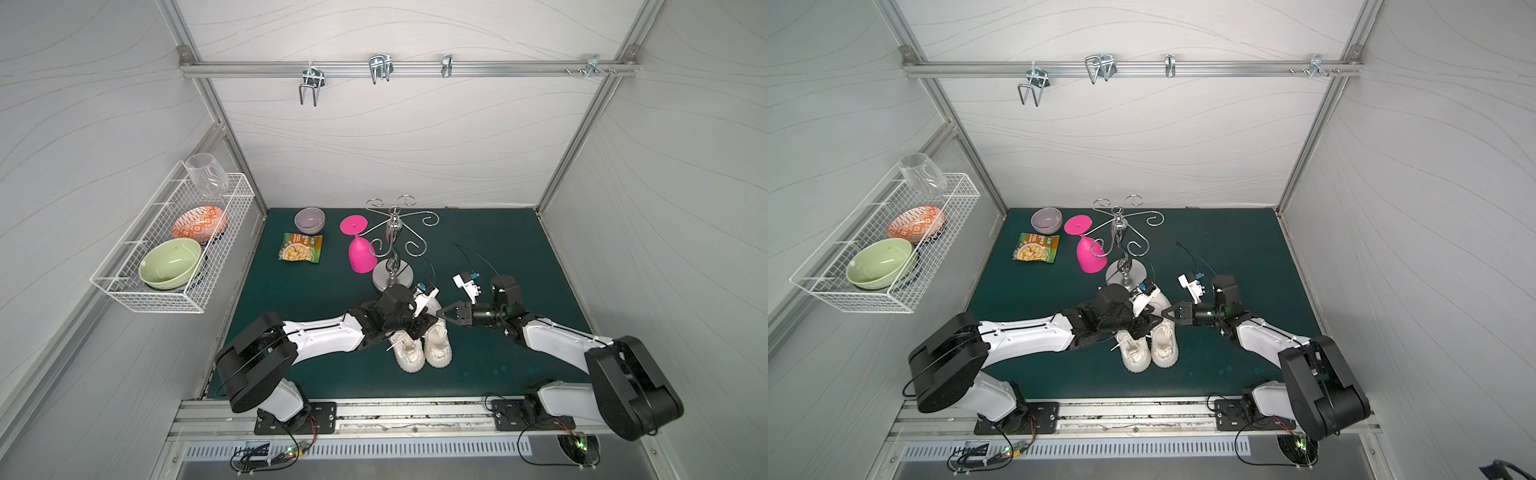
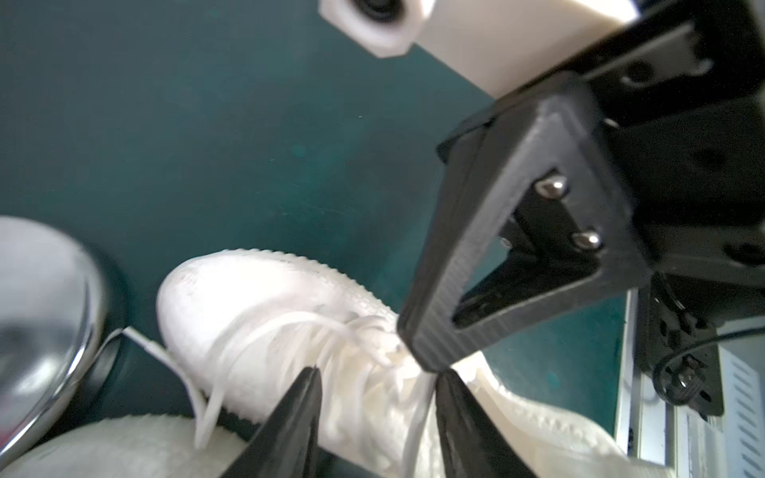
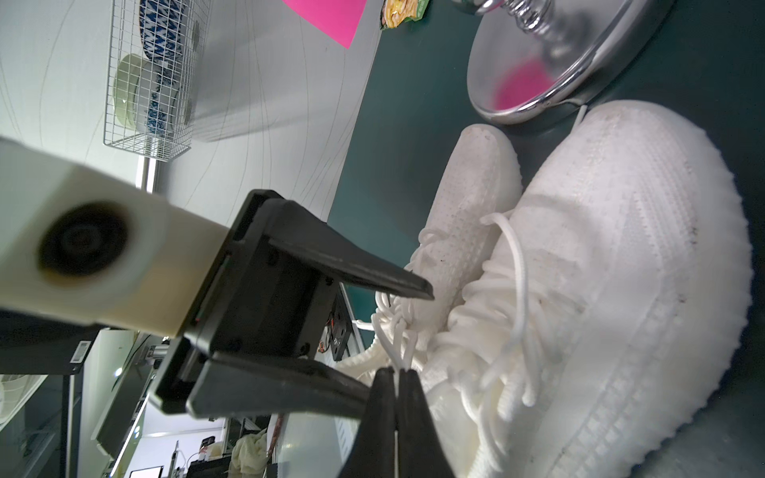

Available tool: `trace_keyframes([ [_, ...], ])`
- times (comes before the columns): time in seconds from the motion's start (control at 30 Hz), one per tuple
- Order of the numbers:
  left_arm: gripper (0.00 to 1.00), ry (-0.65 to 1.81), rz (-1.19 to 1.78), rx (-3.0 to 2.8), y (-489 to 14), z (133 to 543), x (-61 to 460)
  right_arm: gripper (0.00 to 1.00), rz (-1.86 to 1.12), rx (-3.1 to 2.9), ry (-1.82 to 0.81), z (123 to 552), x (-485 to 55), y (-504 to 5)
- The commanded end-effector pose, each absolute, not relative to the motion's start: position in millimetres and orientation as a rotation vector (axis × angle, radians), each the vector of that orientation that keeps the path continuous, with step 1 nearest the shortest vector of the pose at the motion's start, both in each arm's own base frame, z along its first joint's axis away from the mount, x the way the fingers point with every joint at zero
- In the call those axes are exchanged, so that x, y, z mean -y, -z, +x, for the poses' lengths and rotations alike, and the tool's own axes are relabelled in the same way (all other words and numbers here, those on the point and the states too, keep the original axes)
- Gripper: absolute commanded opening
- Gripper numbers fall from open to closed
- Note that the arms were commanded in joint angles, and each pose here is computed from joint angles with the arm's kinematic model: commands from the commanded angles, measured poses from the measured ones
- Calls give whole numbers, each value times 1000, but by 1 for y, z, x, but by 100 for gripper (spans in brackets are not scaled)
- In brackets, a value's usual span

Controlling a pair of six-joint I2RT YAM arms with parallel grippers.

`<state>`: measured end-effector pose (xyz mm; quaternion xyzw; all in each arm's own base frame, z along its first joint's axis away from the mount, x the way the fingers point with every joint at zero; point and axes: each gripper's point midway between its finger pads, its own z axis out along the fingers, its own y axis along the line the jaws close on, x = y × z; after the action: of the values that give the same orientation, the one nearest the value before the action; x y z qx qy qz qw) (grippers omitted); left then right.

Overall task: Tie the shoes
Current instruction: Wrap the shoelace around the shoelace.

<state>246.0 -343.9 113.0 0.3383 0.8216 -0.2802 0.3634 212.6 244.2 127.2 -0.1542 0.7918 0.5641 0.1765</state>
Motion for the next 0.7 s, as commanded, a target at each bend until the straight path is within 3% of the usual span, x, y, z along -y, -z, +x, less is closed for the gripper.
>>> trace_keyframes([
  [0.0,48,527,598,-2207,-136,278,320,0,-436,-2236,-1542,212,-241,-126],
  [0.23,40,366,414,-2401,-116,292,305,0,-433,-2240,-1527,209,-239,-123],
  [0.67,62,811,776,-2380,-95,283,315,0,-423,-2241,-1533,207,-238,-122],
])
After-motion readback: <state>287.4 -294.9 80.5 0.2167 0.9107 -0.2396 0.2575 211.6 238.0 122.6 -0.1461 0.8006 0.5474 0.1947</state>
